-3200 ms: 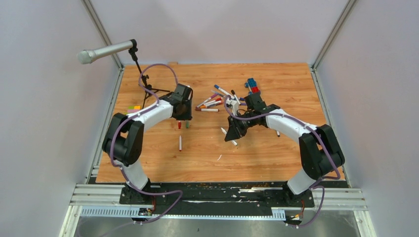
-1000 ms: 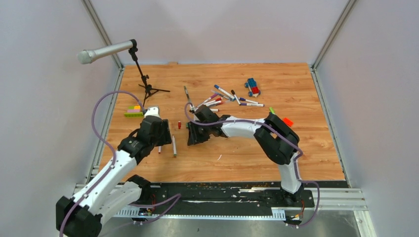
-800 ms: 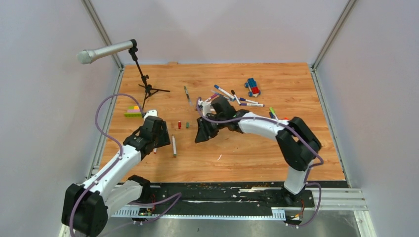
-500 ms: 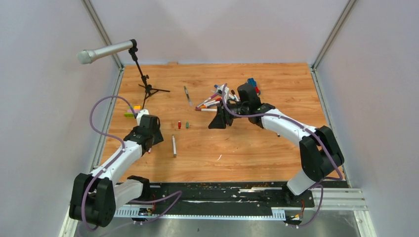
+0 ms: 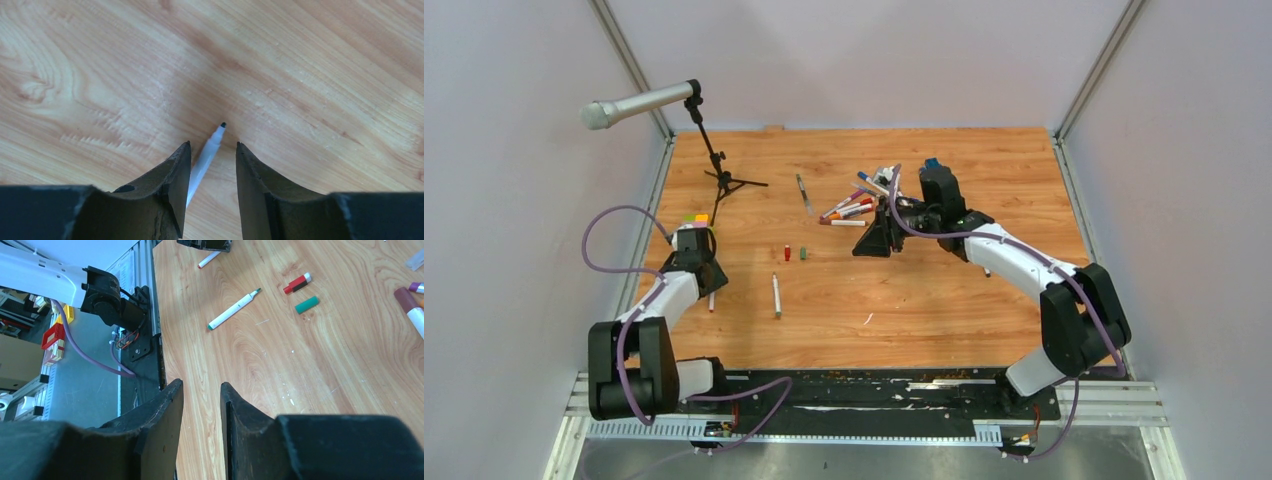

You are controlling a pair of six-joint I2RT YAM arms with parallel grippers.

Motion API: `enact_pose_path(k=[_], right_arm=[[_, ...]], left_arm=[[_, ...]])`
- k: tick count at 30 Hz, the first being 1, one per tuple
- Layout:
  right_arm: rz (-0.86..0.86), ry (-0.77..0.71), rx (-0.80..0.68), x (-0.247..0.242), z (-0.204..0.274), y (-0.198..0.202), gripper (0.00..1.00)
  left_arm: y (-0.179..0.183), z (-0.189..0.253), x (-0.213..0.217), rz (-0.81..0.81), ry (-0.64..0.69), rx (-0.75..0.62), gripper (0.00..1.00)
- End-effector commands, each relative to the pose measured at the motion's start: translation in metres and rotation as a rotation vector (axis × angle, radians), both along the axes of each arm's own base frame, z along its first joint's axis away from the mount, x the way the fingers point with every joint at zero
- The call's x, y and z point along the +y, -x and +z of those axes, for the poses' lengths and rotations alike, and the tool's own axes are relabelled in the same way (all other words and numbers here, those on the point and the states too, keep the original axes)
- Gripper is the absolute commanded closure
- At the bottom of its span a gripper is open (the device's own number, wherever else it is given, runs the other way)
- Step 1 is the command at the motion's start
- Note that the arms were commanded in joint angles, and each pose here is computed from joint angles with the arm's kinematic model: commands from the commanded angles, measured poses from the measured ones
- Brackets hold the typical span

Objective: Open the pen caps
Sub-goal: Adjust the pen at the center of the board.

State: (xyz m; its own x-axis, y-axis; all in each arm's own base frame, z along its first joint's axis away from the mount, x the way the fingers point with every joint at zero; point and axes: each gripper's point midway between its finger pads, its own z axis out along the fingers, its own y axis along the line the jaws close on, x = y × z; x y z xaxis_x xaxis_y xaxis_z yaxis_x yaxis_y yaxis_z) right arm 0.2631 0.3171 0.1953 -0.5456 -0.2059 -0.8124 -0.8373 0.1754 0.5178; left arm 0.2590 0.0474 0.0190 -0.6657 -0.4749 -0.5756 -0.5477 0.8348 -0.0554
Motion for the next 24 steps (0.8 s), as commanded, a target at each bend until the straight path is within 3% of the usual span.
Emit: enact_pose_path(k=[1,7,14,24], right_arm=[[0.01,-0.07,-0.064,-0.003,0.026,-0.002,0.66],[0.003,-0.089,-0.069,-0.007,0.033,-0.003,0.66],[-0.001,-0.101,-0.079,-0.01,0.039,-0.003,0.66],[-0.018,-0.11,-0.085,-0.015,0.043,-0.007,0.66]], left_arm=[[-0.007,0.002,-0.008,-0.036,0.063,0.0,0.56],[0.0,-0.003,-0.018,-0.042,0.122,0.038,0.65],[0.011,-0.007,-0.051,-0.087,0.287,0.022,0.8],[0.023,-0.013,-0.098,-0.192,0.329,0.032,0.81]])
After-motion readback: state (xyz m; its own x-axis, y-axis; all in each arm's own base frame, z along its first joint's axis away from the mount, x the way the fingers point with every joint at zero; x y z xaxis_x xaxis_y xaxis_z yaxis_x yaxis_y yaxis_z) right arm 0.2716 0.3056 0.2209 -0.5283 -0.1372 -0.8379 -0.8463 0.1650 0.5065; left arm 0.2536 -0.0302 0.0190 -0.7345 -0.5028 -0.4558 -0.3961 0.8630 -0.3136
